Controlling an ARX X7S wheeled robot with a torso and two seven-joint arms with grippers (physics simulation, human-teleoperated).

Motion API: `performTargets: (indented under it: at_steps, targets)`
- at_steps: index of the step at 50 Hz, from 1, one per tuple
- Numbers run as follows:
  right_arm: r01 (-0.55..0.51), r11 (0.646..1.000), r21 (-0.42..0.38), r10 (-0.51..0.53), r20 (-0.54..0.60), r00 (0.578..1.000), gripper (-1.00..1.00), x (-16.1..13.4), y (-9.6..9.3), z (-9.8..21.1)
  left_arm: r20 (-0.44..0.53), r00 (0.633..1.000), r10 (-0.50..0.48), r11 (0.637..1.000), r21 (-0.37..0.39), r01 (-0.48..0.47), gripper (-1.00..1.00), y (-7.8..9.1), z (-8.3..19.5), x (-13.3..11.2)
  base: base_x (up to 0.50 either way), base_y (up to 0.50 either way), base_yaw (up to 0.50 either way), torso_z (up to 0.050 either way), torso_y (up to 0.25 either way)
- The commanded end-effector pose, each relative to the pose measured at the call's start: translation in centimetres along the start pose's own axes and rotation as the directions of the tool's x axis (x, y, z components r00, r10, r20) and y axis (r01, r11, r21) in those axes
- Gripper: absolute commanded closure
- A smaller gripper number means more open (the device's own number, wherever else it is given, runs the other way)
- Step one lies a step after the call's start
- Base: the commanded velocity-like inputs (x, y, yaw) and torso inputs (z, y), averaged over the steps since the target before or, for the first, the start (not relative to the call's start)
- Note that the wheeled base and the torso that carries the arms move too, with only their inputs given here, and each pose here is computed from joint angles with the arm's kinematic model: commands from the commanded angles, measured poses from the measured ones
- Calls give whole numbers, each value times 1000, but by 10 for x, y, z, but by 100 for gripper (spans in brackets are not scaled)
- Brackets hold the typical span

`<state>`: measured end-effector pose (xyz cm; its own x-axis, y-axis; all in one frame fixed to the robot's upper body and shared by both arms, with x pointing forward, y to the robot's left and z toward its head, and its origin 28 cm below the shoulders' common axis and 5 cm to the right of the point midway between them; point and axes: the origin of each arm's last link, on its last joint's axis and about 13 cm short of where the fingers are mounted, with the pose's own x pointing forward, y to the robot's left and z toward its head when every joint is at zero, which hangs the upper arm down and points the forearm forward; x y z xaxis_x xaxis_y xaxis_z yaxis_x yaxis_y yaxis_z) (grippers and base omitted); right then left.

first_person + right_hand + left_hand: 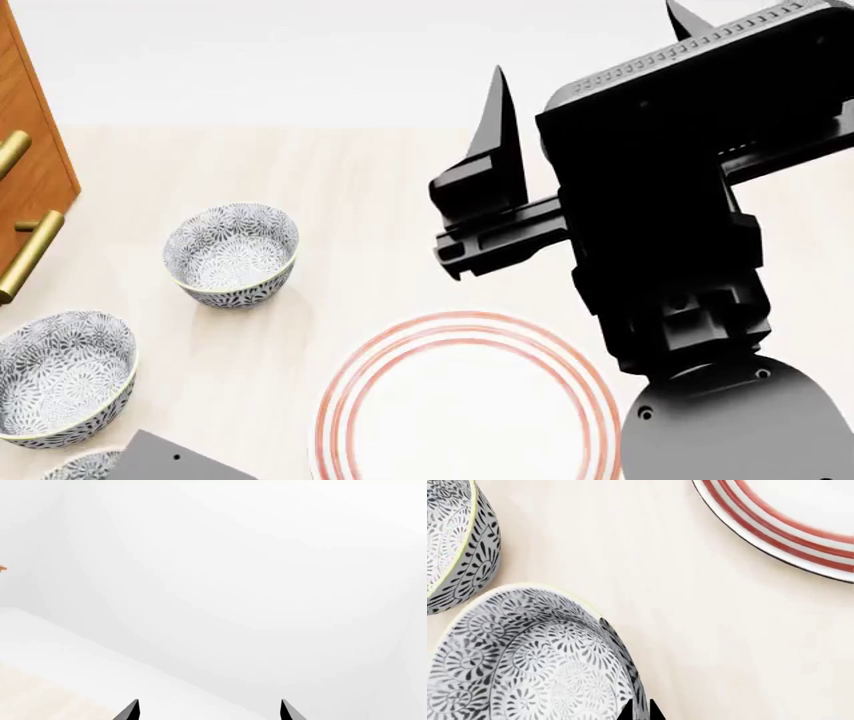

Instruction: Put the bowl at the front on the plate.

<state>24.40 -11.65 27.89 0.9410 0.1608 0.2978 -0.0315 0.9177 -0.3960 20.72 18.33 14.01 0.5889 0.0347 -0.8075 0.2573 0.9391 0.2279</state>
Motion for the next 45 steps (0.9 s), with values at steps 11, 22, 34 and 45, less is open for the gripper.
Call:
performTargets:
  at_steps: [11, 22, 34, 45]
  targets:
    - [0, 1000, -1, 0, 13, 1000, -100, -2, 1, 1, 176, 982, 68, 998, -16, -66, 100, 1, 1, -1, 0, 0, 0, 0, 0]
    - [1, 1000, -3, -1, 14, 1000, -100, -2, 0, 2, 220, 972, 89, 996, -13, -88, 100, 1, 1, 0, 0, 0, 0, 0, 0]
    - [1, 1000, -2, -1, 19, 1000, -100, -2, 0, 2, 298, 949, 104, 994, -9, -106, 100, 2, 5, -4, 0, 0, 0, 0, 0]
    - [7, 1000, -3, -7, 23, 1000, -100, -4, -1, 3, 347, 932, 104, 994, -4, -109, 100, 2, 6, -5, 0, 0, 0, 0, 0]
